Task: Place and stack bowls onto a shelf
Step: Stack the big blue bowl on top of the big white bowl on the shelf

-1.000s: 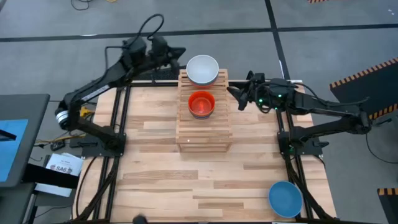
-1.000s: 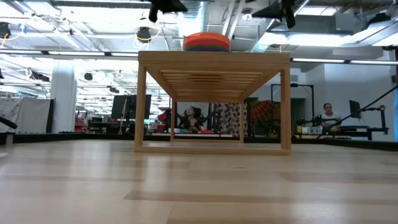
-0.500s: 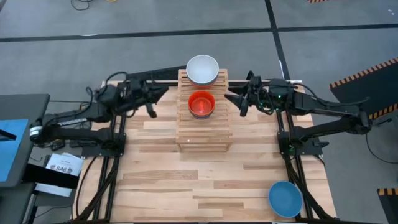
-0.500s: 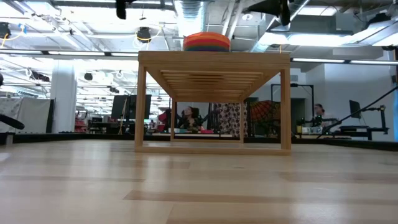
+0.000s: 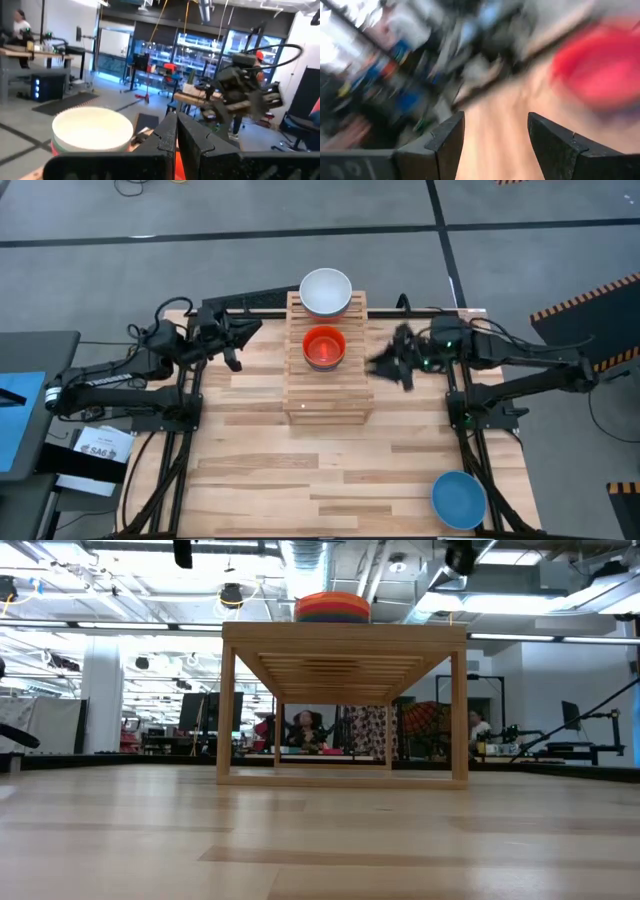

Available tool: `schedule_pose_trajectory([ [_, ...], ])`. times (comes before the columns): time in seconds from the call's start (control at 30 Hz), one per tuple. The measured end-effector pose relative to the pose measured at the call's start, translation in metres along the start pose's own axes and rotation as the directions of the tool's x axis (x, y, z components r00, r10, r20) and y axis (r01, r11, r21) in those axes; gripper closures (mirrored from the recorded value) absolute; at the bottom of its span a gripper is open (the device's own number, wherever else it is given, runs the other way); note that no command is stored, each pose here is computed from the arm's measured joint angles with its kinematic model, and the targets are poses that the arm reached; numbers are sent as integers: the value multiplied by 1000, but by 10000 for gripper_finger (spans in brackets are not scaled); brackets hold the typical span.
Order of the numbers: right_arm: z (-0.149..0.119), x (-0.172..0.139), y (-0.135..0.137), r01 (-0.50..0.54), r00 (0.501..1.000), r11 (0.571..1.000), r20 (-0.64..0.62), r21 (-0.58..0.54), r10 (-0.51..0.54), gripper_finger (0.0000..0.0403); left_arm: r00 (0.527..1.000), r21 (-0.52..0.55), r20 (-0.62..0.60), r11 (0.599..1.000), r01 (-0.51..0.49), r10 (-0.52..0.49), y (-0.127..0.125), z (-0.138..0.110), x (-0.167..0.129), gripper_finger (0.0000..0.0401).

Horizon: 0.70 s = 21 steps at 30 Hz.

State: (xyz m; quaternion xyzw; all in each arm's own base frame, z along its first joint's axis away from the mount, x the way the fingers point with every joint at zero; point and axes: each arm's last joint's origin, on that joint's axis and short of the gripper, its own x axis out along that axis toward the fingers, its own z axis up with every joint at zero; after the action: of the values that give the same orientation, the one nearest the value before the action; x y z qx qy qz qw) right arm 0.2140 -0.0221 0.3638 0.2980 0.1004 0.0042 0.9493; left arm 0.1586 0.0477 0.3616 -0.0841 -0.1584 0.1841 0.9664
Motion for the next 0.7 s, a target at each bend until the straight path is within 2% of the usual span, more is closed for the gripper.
schedule_pose_trajectory([
  [0.07,-17,-1,6,-30,985,995,-169,91,45,159,1000,-10,-31,1000,-6,6,1,-3,0,401],
  [0.13,-38,-3,14,4,943,986,-329,166,52,159,998,-20,-64,1000,-14,13,1,-6,0,401],
  [0.27,-82,-12,34,145,796,966,-605,214,14,159,994,-14,-111,1000,-25,23,2,-11,0,401],
  [0.37,-113,-21,50,256,691,953,-720,162,-63,159,993,-14,-119,1000,-26,25,2,-12,0,401],
  [0.47,-139,-31,65,342,612,936,-777,87,-151,159,993,-14,-119,1000,-27,25,2,-12,0,401],
  [0.7,-189,-48,76,497,340,859,-883,-123,-323,159,993,-15,-119,999,-28,26,2,-12,0,401],
])
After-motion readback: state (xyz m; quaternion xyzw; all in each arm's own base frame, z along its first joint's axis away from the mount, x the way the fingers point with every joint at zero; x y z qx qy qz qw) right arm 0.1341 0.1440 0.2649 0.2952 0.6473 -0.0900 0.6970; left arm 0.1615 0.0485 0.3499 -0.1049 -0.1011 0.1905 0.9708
